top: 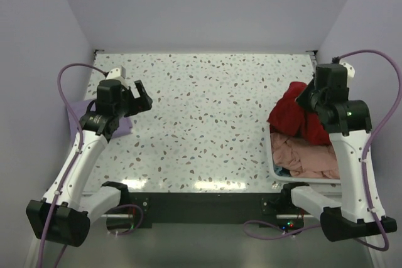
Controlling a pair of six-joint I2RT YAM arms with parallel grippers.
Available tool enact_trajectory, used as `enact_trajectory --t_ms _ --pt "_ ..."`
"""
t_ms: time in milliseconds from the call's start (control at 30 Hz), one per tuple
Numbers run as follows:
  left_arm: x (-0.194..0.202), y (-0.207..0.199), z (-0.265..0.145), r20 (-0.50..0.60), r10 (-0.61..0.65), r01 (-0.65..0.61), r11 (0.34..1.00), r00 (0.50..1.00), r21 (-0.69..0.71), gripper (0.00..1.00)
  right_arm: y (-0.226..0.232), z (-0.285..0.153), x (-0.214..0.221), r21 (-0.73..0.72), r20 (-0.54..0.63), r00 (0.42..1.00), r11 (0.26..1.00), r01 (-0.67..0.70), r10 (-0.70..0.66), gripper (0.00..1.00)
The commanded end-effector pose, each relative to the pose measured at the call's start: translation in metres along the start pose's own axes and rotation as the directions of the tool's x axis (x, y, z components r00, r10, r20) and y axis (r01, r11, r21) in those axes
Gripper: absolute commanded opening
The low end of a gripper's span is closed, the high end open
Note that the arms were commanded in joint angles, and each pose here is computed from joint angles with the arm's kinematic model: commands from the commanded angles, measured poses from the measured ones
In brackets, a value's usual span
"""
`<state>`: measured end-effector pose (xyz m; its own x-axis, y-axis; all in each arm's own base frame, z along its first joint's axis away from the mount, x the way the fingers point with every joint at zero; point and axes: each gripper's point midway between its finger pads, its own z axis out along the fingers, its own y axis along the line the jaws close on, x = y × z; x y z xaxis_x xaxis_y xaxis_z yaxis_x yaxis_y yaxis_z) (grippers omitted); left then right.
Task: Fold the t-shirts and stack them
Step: Grab the tshirt from the pile, then move the tshirt to the center of the board
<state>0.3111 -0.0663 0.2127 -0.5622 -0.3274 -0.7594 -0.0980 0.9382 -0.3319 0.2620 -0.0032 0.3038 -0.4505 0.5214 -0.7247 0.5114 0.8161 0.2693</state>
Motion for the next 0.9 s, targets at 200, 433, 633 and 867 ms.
enact_trajectory --t_ms 200,433,633,867 --pt "-0.021 -0.013 -0.005 0.077 0.02 -0.024 0.998 0.997 0.055 1.0 0.107 -0.065 -0.058 -0.495 0.112 0.994 0.867 0.051 0.005 0.0" --pt "-0.022 -0.014 -0.011 0.103 0.015 -0.022 0.997 0.995 0.072 1.0 0.205 -0.092 -0.042 -0.642 0.131 0.985 0.747 0.173 -0.115 0.0" --pt "-0.02 -0.009 -0.017 0.113 0.0 -0.007 0.998 0.994 0.055 1.0 0.276 -0.16 -0.053 -0.791 0.187 0.976 0.573 0.215 -0.107 0.0" --pt "-0.02 -0.005 -0.022 0.131 -0.021 0.016 0.999 0.991 0.038 1.0 0.306 -0.197 -0.071 -0.872 0.199 0.979 0.449 0.194 -0.035 0.0"
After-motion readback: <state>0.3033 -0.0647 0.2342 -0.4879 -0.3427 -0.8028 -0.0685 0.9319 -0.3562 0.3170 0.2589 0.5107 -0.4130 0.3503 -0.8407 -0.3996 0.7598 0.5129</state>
